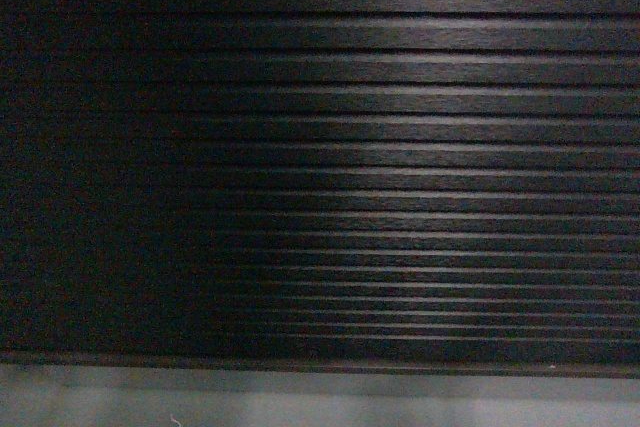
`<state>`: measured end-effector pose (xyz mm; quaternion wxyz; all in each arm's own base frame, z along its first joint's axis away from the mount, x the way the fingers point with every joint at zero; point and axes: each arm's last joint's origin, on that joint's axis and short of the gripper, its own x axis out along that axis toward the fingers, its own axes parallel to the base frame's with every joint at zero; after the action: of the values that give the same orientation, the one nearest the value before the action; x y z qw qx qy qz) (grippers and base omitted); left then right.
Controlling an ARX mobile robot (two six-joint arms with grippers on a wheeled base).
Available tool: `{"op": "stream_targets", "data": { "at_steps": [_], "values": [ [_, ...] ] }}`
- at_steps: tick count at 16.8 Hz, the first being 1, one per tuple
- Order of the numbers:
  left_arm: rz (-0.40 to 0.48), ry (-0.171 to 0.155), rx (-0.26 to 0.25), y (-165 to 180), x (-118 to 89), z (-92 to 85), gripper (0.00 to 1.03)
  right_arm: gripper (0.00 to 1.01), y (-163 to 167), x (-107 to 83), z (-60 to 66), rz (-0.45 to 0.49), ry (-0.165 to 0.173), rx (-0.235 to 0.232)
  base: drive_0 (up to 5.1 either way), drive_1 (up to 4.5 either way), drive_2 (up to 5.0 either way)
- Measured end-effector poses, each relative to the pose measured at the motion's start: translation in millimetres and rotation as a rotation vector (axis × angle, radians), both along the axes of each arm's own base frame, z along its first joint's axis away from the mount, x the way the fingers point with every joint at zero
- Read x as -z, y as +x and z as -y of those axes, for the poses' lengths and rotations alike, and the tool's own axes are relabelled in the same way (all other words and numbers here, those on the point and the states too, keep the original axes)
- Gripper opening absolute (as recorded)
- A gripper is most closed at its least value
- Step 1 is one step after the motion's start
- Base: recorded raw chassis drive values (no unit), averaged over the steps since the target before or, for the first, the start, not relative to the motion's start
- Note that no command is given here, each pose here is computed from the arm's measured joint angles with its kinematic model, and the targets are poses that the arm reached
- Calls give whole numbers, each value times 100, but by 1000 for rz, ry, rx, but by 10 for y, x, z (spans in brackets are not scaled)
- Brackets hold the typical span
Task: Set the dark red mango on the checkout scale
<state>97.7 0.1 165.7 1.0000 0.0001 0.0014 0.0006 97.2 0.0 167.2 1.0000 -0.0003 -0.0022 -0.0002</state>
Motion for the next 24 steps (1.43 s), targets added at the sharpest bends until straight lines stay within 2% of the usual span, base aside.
{"op": "stream_targets", "data": {
  "at_steps": [14,24],
  "values": [
    [-3,0,-1,0,3,0,98,98,0,2,0,-2,0,0,-1,285,-287],
    [0,0,0,0,0,0,98,98,0,-1,0,1,1,1,0,0,0]
  ]
}}
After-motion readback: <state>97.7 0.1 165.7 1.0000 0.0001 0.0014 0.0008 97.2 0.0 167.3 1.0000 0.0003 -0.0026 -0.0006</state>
